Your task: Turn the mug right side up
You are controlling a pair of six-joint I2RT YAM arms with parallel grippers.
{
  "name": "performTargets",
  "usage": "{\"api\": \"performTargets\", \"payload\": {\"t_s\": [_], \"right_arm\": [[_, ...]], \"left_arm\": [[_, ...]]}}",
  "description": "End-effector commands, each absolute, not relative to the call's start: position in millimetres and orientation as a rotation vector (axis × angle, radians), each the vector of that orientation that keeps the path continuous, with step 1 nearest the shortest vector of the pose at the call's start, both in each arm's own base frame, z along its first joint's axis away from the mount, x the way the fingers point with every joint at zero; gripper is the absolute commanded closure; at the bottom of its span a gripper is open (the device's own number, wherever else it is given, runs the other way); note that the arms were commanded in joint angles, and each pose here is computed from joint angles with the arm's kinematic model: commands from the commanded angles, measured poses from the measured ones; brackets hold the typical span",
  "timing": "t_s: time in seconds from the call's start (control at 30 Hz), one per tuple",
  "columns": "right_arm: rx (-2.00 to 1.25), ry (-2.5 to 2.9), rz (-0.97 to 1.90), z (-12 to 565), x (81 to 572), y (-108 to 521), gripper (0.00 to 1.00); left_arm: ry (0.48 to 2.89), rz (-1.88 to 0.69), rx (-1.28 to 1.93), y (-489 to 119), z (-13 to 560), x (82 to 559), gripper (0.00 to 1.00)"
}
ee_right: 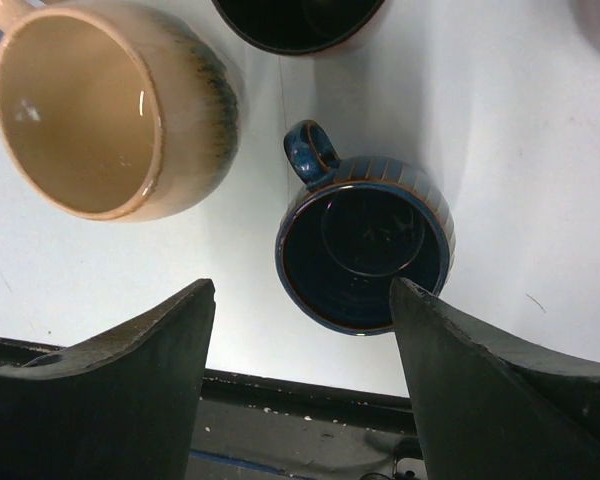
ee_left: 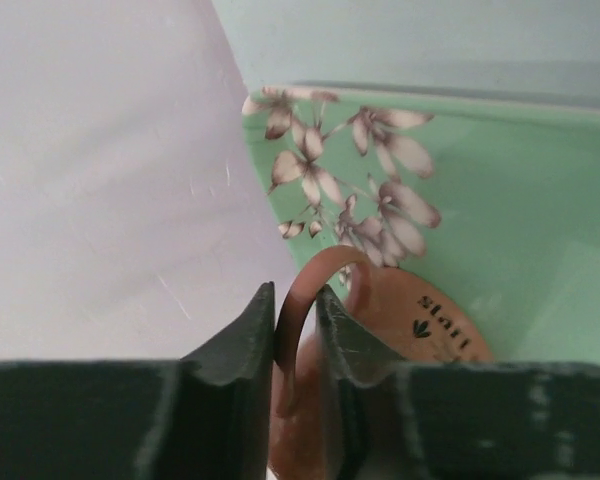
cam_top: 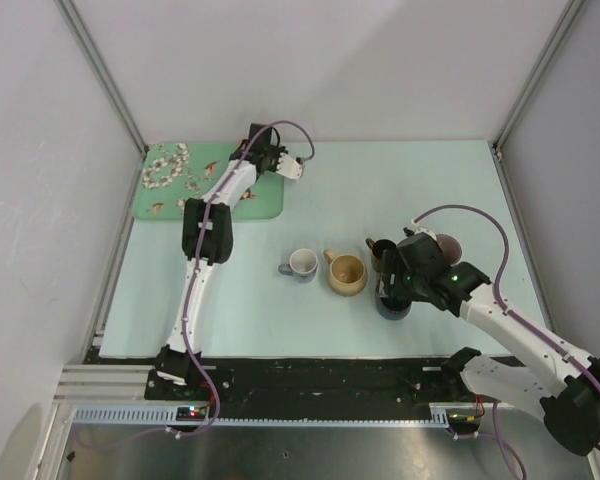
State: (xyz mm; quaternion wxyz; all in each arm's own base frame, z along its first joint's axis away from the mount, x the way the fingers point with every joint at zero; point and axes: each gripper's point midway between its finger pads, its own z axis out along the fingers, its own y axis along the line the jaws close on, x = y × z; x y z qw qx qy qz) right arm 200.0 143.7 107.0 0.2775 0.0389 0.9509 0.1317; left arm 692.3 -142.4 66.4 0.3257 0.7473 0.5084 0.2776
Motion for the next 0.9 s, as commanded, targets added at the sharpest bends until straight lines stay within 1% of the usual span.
{"api": "performTargets", "payload": {"t_s": [0.0,0.03,0.07,0.13,0.27,0.47,0.57,0.67,0.87], "right_arm": [[0.11,2.49,0.356,130,211,144,0.24],[0.11,2.486,0.36,132,212,145,0.24],[0.112,2.482,0.362,133,212,145,0.24],[0.112,2.478,0.362,135,212,144,0.24],[0.121,2.453,0.364,141,212,142,0.24],[0.119,2.386,0.376,156,221,142,0.23],[0.108,2.332,0.42,171,235,152,0.22],[0.083,2.249,0.537,193,254,176,0.21],[0.014,2.139,0.767,225,298,237,0.19]], "left_arm": [[1.325,0.75,1.959,-128,76,693,0.84],[1.324,0.75,1.959,-126,77,693,0.92],[1.322,0.753,1.955,-125,79,693,0.96],[1.318,0.757,1.947,-124,84,692,0.99],[1.32,0.741,1.882,-127,108,689,1.0],[1.468,0.597,1.519,-136,177,680,1.0],[1.601,0.482,1.397,-129,171,661,1.0],[1.718,0.391,1.301,-121,163,638,1.0],[1.852,0.282,1.039,-103,184,616,1.0]]}}
